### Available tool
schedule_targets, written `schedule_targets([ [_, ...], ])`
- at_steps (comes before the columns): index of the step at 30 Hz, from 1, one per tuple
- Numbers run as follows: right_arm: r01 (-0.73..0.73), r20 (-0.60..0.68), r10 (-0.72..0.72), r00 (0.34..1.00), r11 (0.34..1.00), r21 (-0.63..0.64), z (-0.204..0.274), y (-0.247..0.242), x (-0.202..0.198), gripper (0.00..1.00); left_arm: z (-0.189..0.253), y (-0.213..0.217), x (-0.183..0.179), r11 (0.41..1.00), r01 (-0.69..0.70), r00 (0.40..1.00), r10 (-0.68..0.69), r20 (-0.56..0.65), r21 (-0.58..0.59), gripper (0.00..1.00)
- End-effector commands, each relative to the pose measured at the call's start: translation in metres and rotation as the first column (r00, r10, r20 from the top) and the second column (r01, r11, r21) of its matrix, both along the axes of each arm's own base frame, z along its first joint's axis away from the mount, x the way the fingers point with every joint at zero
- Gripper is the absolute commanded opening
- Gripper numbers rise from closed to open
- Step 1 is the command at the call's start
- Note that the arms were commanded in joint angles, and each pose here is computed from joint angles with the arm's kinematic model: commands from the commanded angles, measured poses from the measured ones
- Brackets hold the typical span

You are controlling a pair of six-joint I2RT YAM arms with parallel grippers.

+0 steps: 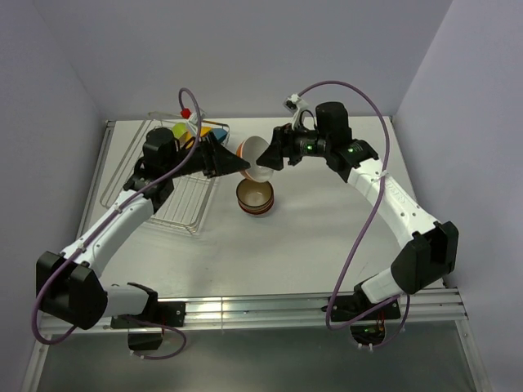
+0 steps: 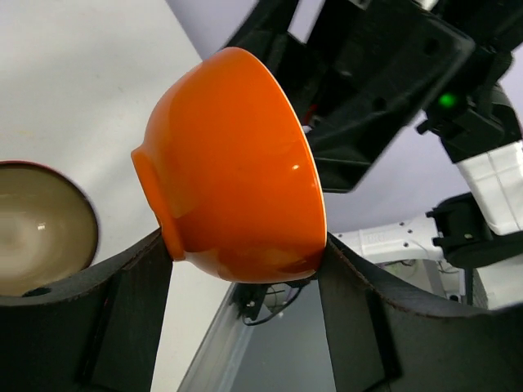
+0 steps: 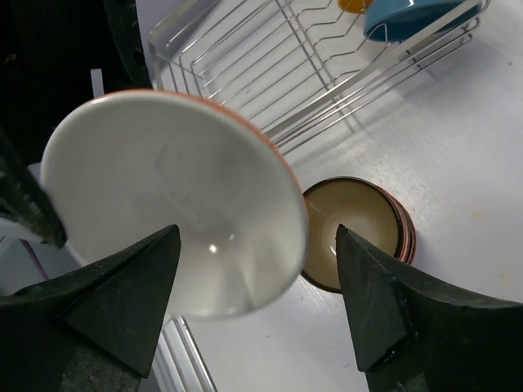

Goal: Load the bowls into the dish rack

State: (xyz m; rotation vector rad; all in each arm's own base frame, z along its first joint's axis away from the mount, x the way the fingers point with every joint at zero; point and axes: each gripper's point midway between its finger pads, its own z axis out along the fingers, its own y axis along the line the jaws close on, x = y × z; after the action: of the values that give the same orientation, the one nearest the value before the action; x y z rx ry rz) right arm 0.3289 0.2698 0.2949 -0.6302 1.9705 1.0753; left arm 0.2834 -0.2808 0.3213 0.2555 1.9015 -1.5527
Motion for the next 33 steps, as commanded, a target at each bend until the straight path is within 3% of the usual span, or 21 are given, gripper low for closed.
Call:
schedule_targets([
  [1,0.031,0.084,-0.031,0.996,0.999,0.01,0.03,-0.002,0.008,0.84,0.026,0.021,0.023,0.996,-0.087,0.989,0.086,0.118,0.003,0.0],
  [2,0.034,0.084,-0.035,0.996,0.999,0.008,0.031,-0.004,0.007,0.89,0.033,0.027,0.027,0.995,-0.103,0.985,0.102,0.142,0.003,0.0],
  [8,0.017,0.08,-0.018,0.997,1.0,0.01,0.038,-0.015,0.003,0.92,0.037,0.096,0.085,0.937,-0.297,0.923,0.232,0.307,0.185,0.0],
  [12,-0.013,0.037,0.014,0.999,0.999,-0.05,0.022,-0.021,0.0,0.92,0.021,0.158,0.135,0.837,-0.407,0.861,0.22,0.458,0.364,0.0],
  [14,-0.026,0.01,0.026,1.0,0.997,-0.069,0.014,-0.024,-0.005,0.93,0.034,0.181,0.151,0.807,-0.444,0.829,0.205,0.52,0.39,0.0],
  [18,-0.037,0.01,0.038,0.999,0.994,-0.101,0.006,-0.031,-0.01,0.94,0.015,0.237,0.189,0.728,-0.476,0.807,0.139,0.575,0.493,0.0],
  [28,-0.059,-0.05,0.053,0.997,0.992,-0.111,-0.008,-0.031,-0.013,0.94,-0.015,0.277,0.232,0.57,-0.538,0.727,-0.059,0.684,0.621,0.0],
  [33,-0.094,-0.058,0.088,0.994,0.989,-0.113,-0.012,-0.028,-0.013,0.94,-0.04,0.284,0.243,0.54,-0.531,0.726,-0.108,0.679,0.653,0.0],
])
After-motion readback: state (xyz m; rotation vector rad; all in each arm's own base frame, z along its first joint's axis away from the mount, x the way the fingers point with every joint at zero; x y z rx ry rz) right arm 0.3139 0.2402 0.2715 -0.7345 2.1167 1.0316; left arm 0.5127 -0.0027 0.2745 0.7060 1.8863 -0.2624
